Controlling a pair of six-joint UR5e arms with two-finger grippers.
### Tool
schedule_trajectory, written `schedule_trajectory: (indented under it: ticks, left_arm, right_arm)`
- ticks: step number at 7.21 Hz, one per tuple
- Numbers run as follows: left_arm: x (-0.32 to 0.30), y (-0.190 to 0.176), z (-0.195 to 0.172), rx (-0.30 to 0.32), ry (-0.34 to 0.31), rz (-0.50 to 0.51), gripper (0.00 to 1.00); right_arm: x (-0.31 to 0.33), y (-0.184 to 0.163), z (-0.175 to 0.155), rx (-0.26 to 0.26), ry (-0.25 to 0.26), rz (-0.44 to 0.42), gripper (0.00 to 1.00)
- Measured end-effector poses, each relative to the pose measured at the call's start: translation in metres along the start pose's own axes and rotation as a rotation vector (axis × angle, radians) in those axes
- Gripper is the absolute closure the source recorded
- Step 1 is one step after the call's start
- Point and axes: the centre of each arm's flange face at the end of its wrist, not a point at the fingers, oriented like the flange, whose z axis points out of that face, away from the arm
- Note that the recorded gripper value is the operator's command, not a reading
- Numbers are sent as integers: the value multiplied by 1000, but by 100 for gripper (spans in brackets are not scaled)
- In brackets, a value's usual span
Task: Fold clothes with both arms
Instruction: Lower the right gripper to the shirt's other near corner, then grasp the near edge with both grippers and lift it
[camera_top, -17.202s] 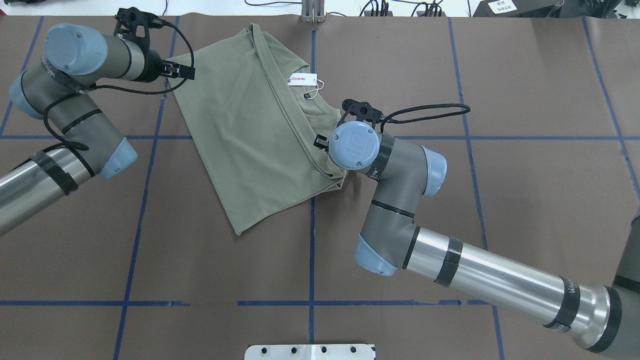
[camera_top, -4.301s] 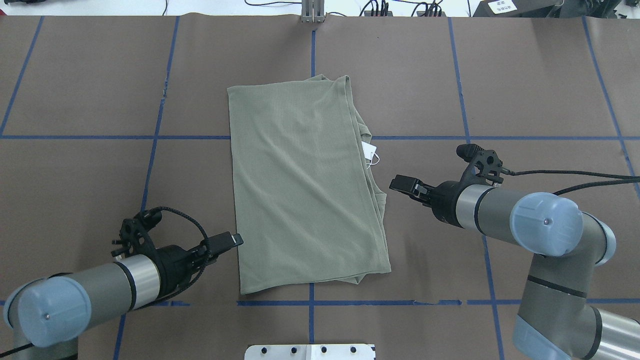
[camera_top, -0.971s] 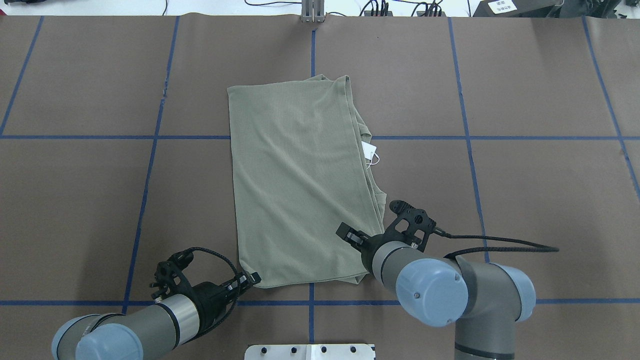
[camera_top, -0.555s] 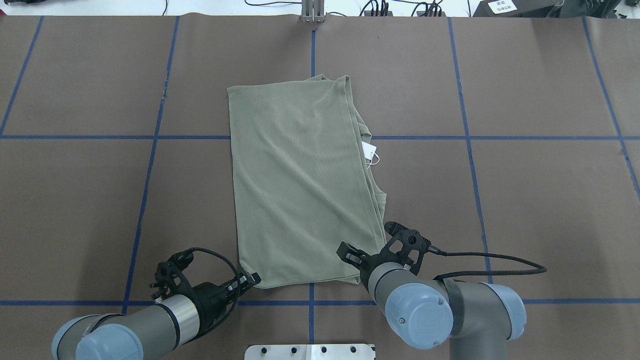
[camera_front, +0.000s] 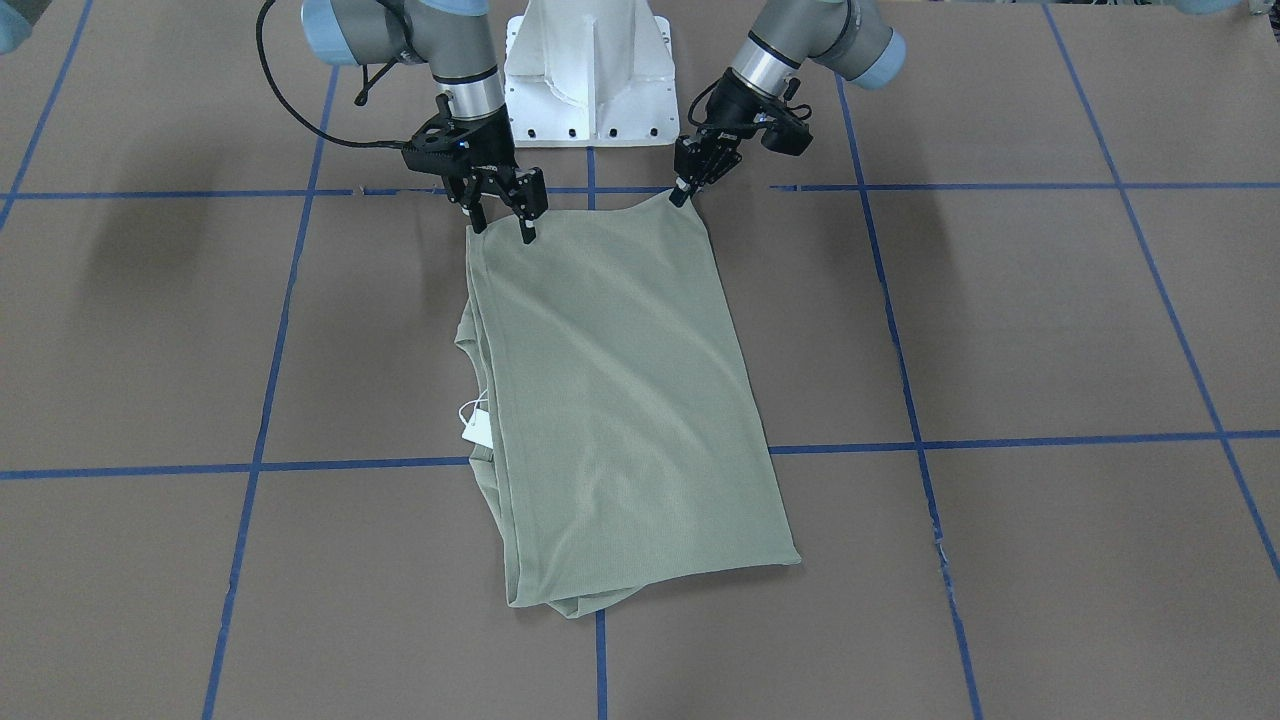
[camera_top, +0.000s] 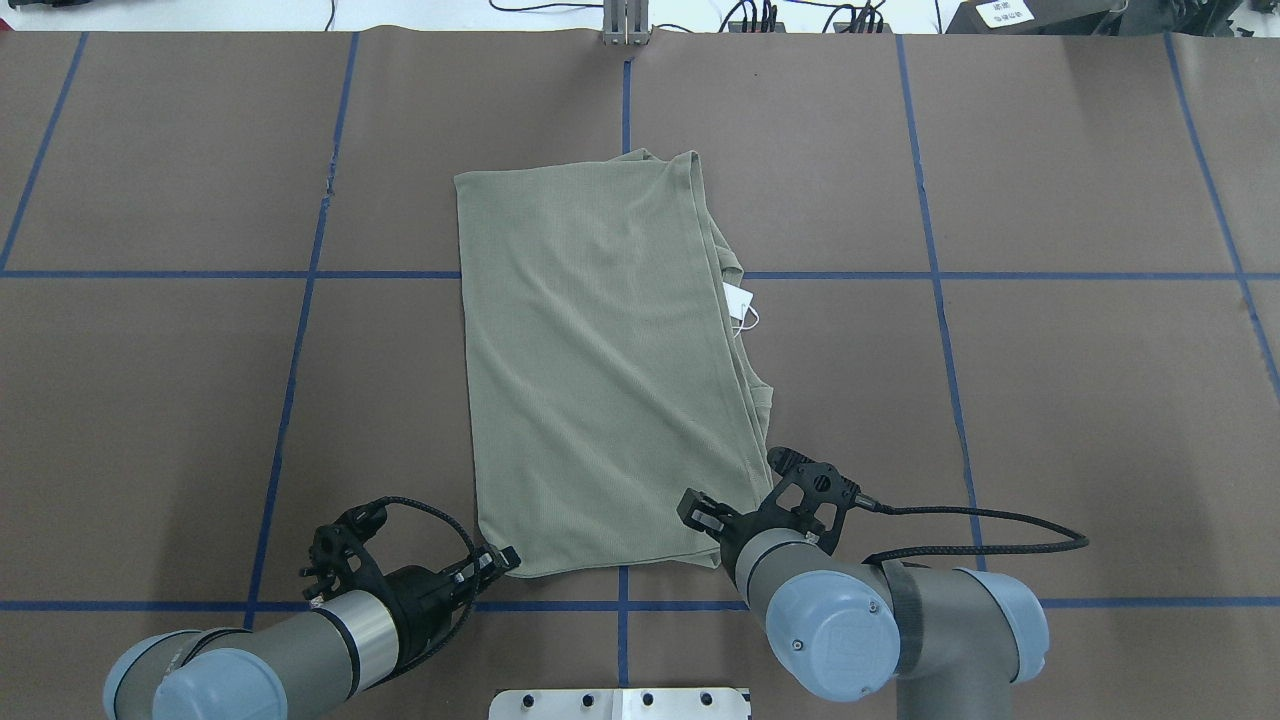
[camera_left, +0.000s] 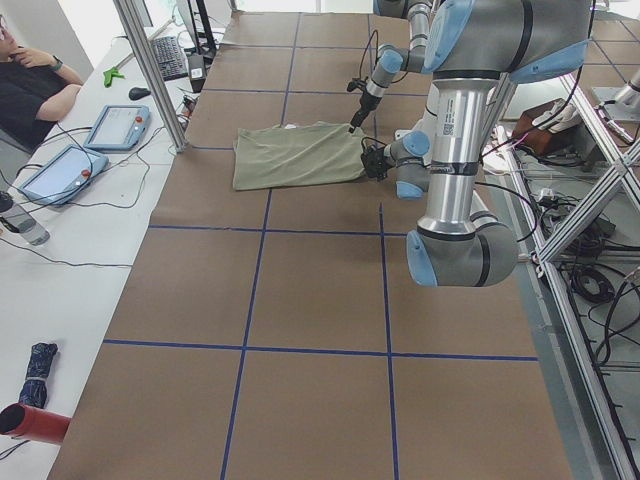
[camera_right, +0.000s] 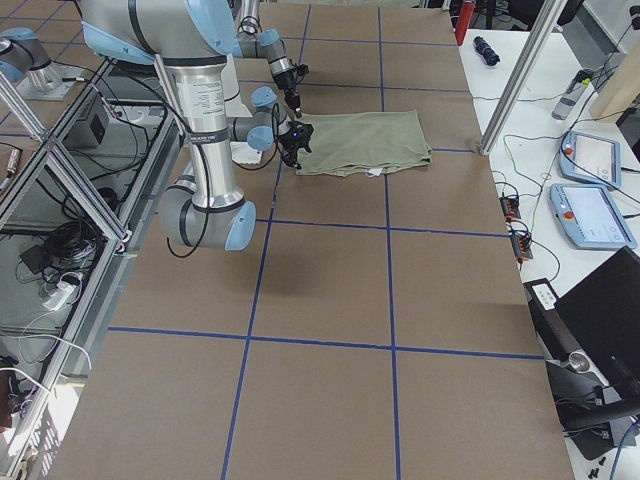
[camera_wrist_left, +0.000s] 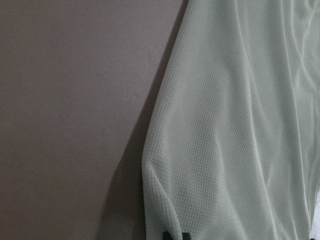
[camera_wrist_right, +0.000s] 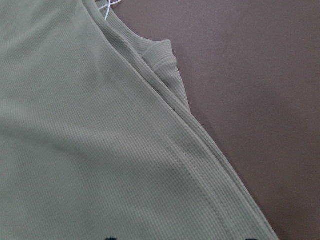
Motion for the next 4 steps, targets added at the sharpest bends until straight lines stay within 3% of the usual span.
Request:
schedule_trajectory:
  ticks: [1, 2, 3, 4]
  left_arm:
    - [0, 0, 0, 0, 0, 0, 100]
    - [0, 0, 0, 0, 0, 0, 100]
    - [0, 0, 0, 0, 0, 0, 100]
    - [0, 0, 0, 0, 0, 0, 100]
  right_arm:
    - [-1, 1, 1, 3, -1, 3, 61]
    - [-2, 1, 0, 8, -5, 8, 92]
    - [-3, 1, 0, 10, -9, 16, 100]
    - [-4, 1, 0, 10, -11, 26, 100]
